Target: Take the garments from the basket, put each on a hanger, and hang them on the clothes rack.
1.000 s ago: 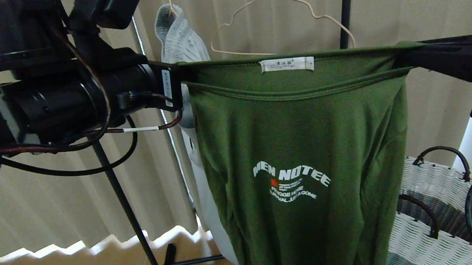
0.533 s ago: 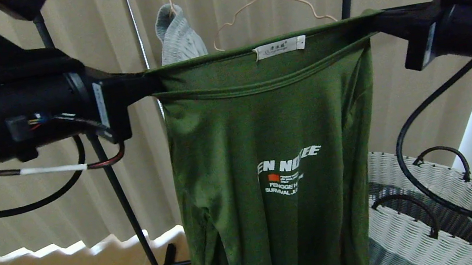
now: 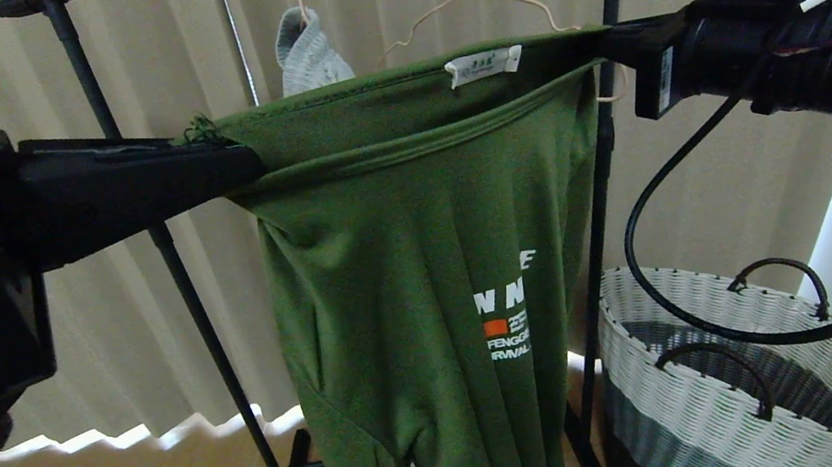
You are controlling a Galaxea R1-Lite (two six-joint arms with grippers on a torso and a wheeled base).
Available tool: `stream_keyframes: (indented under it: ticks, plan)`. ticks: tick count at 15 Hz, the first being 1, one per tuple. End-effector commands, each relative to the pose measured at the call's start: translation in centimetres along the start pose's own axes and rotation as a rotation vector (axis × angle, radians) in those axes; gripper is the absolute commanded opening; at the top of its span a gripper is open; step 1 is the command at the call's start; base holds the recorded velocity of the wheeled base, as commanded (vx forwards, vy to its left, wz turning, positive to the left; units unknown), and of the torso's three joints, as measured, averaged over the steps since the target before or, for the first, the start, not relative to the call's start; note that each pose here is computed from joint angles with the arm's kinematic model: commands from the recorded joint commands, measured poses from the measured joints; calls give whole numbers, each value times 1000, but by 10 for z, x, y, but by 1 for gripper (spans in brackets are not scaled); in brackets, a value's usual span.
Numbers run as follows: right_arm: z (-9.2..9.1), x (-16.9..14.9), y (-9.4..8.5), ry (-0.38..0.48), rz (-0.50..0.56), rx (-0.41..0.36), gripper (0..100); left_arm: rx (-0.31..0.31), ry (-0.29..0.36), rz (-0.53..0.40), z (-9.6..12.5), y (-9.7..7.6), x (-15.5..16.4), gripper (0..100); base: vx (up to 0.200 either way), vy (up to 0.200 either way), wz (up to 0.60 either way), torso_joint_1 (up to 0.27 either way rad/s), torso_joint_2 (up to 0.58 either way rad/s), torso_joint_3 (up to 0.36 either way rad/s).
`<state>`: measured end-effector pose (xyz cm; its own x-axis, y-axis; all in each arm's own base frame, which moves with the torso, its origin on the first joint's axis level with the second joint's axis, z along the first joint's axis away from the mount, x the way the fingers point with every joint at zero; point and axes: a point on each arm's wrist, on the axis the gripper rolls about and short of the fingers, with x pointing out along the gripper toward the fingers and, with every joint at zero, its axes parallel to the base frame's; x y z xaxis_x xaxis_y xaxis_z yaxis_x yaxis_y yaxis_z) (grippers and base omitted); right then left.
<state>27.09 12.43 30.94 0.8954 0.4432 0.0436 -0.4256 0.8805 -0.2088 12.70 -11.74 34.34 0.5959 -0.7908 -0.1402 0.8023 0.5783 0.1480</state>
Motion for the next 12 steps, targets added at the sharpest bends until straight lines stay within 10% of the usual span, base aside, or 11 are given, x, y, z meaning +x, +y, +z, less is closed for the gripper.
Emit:
stream_keyframes:
  ticks: [1, 12]
  plan:
    - [0, 0, 0, 6, -1, -1, 0, 3, -9, -3, 1, -1, -2, 0, 0, 0, 0, 0, 0, 0]
    - [15, -78, -1, 82, 10, 0, 0, 102, -4, 291, -11, 50, 56, 0, 0, 0, 0, 0, 0, 0]
